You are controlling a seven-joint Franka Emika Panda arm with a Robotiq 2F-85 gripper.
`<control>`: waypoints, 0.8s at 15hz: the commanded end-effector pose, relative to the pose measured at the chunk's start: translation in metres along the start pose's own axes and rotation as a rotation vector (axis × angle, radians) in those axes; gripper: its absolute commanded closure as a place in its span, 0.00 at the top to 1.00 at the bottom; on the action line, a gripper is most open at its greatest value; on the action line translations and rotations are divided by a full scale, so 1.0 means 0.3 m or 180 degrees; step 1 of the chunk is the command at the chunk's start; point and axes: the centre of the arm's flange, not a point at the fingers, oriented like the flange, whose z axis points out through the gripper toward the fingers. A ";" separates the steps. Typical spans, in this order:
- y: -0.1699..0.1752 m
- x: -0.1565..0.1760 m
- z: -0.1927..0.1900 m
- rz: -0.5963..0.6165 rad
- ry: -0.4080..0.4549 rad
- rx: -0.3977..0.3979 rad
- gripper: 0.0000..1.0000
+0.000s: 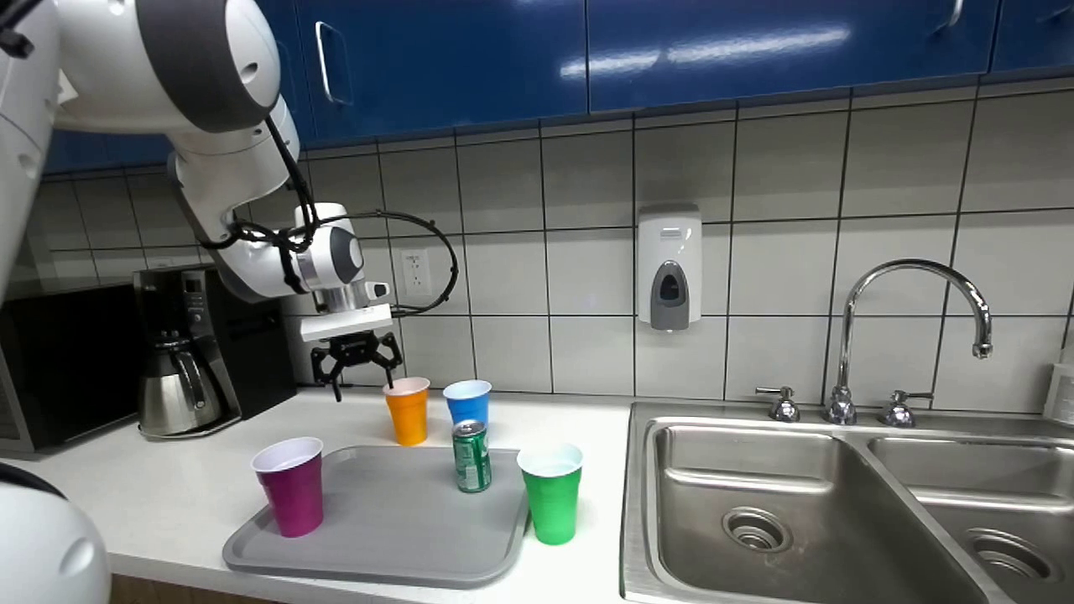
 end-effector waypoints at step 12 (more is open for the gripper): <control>0.074 0.183 0.092 0.0031 -0.0067 -0.0093 1.00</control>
